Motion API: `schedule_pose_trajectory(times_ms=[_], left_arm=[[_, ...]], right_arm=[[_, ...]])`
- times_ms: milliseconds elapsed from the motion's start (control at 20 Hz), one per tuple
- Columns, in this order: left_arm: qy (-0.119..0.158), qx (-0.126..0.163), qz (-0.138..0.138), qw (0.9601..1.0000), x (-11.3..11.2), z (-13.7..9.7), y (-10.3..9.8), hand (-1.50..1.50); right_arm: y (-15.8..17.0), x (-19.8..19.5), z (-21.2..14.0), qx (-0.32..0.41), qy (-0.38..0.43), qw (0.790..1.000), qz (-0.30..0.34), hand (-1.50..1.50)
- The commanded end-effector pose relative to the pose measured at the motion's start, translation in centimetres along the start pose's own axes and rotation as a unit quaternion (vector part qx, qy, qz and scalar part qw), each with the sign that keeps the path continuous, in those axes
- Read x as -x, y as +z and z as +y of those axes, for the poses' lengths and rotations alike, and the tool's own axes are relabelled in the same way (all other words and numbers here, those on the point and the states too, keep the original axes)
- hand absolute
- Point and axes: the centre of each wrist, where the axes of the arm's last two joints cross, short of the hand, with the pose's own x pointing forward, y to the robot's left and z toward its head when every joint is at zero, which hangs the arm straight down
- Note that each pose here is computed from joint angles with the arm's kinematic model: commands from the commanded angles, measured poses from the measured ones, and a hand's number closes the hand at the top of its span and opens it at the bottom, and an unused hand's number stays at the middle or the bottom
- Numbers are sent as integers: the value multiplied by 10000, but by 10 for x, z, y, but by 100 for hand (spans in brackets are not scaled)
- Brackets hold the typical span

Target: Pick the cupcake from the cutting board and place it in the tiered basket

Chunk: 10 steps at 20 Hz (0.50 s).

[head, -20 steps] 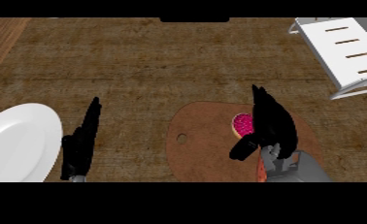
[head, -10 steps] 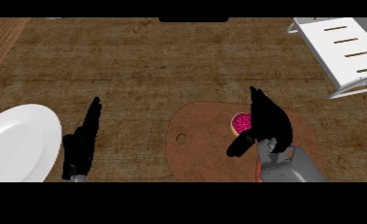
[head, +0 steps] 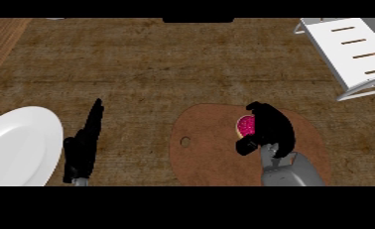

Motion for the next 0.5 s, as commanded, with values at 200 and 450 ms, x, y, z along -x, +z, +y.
schedule_pose_trajectory(times_ms=[200, 450], left_arm=[[-39, 14, 379, 9993, 14, -5, 10, 0], [53, -12, 488, 9988, 15, -18, 7, 0]], right_arm=[[-9, -1, 21, 56, 232, 9991, 349, 150], [-33, 17, 2, 485, 610, 9954, 563, 150]])
